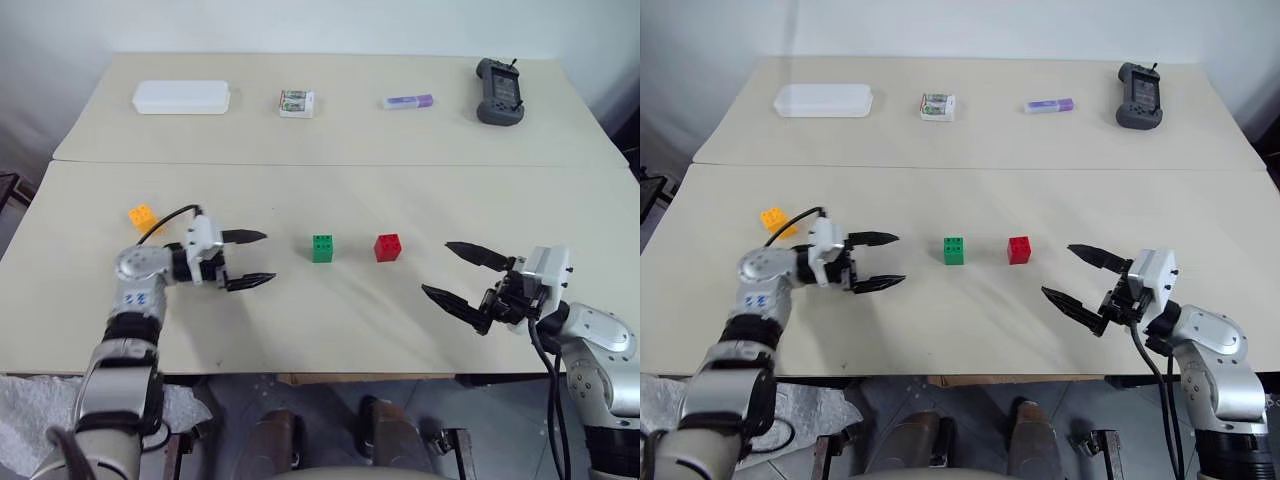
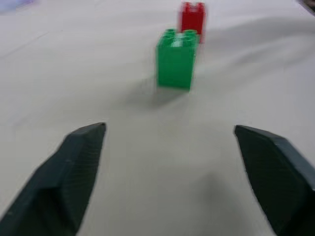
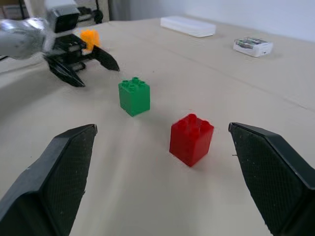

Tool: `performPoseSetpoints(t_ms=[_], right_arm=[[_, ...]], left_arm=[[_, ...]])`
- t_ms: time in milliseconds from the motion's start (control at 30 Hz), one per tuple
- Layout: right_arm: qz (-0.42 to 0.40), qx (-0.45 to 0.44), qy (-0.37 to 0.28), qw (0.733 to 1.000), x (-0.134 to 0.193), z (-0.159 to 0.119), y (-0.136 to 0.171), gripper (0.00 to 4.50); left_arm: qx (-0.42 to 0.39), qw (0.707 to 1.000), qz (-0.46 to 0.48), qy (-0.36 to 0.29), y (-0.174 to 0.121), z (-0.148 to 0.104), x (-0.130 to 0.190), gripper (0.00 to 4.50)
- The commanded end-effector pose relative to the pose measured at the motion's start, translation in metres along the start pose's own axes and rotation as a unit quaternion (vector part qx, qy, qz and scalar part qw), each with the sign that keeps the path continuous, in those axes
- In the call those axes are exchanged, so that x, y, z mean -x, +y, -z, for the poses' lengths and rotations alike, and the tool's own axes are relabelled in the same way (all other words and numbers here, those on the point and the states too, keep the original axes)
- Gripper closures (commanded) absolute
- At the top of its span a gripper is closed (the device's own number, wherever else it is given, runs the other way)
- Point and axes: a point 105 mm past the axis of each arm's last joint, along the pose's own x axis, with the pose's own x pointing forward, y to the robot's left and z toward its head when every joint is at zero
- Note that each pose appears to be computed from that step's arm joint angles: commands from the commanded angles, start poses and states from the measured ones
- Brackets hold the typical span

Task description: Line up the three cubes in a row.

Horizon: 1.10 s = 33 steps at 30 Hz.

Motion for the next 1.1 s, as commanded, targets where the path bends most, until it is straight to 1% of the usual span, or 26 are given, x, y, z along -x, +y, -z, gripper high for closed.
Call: performPoseSetpoints(t_ms=[33,100,133,200,267,400,467,533,567,600,667,700,733,767,800,833,900,933,1000,1033,1100], right_arm=[[-0.032,0.022,-0.022,0.999,-0.013,-0.008,0.008,0.0],[-0.039,0.025,-0.033,0.998,-0.019,-0.011,0.009,0.0],[-0.048,0.028,-0.039,0.998,-0.023,-0.012,0.012,0.0],[-0.073,0.034,-0.055,0.995,-0.036,-0.016,0.018,0.0],[-0.094,0.041,-0.063,0.993,-0.045,-0.019,0.023,0.0],[-0.135,0.062,-0.054,0.988,-0.052,-0.019,0.029,0.0],[-0.138,0.064,-0.057,0.987,-0.055,-0.021,0.027,0.0],[-0.138,0.066,-0.06,0.986,-0.056,-0.023,0.024,0.0],[-0.137,0.066,-0.061,0.986,-0.057,-0.024,0.023,0.0],[-0.138,0.067,-0.061,0.986,-0.057,-0.024,0.022,0.0],[-0.138,0.067,-0.062,0.986,-0.057,-0.025,0.021,0.0],[-0.138,0.067,-0.062,0.986,-0.057,-0.026,0.02,0.0],[-0.137,0.066,-0.063,0.986,-0.057,-0.027,0.019,0.0],[-0.136,0.066,-0.063,0.986,-0.057,-0.027,0.018,0.0],[-0.134,0.067,-0.062,0.987,-0.057,-0.027,0.017,0.0],[-0.129,0.066,-0.062,0.987,-0.056,-0.028,0.015,0.0],[-0.11,0.063,-0.065,0.99,-0.054,-0.029,0.009,0.0],[-0.1,0.062,-0.063,0.991,-0.053,-0.029,0.006,0.0],[-0.089,0.06,-0.06,0.992,-0.051,-0.028,0.001,0.0],[-0.087,0.06,-0.059,0.993,-0.051,-0.028,0.0,0.0],[-0.084,0.057,-0.063,0.993,-0.051,-0.03,0.0,0.0]], left_arm=[[-0.012,0.996,-0.084,-0.035,-0.016,-0.026,0.026,0.02],[0.0,0.992,-0.119,-0.029,-0.027,-0.028,0.036,0.02],[0.006,0.988,-0.155,-0.023,-0.031,-0.025,0.047,0.02],[0.025,0.958,-0.284,-0.018,-0.034,-0.017,0.089,0.02],[0.046,0.925,-0.376,-0.014,-0.04,-0.011,0.122,0.02],[0.071,0.867,-0.493,-0.002,-0.058,0.001,0.165,0.02],[0.084,0.831,-0.55,0.011,-0.069,0.012,0.187,0.02],[0.087,0.805,-0.587,0.02,-0.076,0.018,0.2,0.02],[0.088,0.8,-0.593,0.017,-0.076,0.017,0.201,0.02],[0.087,0.801,-0.592,0.014,-0.074,0.016,0.197,0.02],[0.092,0.8,-0.593,-0.012,-0.066,0.009,0.188,0.02],[0.095,0.797,-0.596,-0.021,-0.06,0.006,0.182,0.02],[0.112,0.787,-0.606,-0.025,-0.052,0.006,0.178,0.02],[0.127,0.776,-0.617,-0.016,-0.047,0.008,0.175,0.02],[0.142,0.762,-0.632,-0.02,-0.039,0.006,0.173,0.02],[0.15,0.756,-0.637,-0.026,-0.031,0.003,0.166,0.02],[0.167,0.759,-0.628,-0.037,-0.013,-0.006,0.143,0.02],[0.176,0.761,-0.624,-0.033,-0.003,-0.008,0.132,0.02],[0.187,0.75,-0.634,-0.011,0.015,-0.007,0.118,0.02],[0.192,0.741,-0.643,-0.001,0.021,-0.004,0.117,0.02],[0.21,0.71,-0.672,0.035,0.036,0.006,0.117,0.02]])
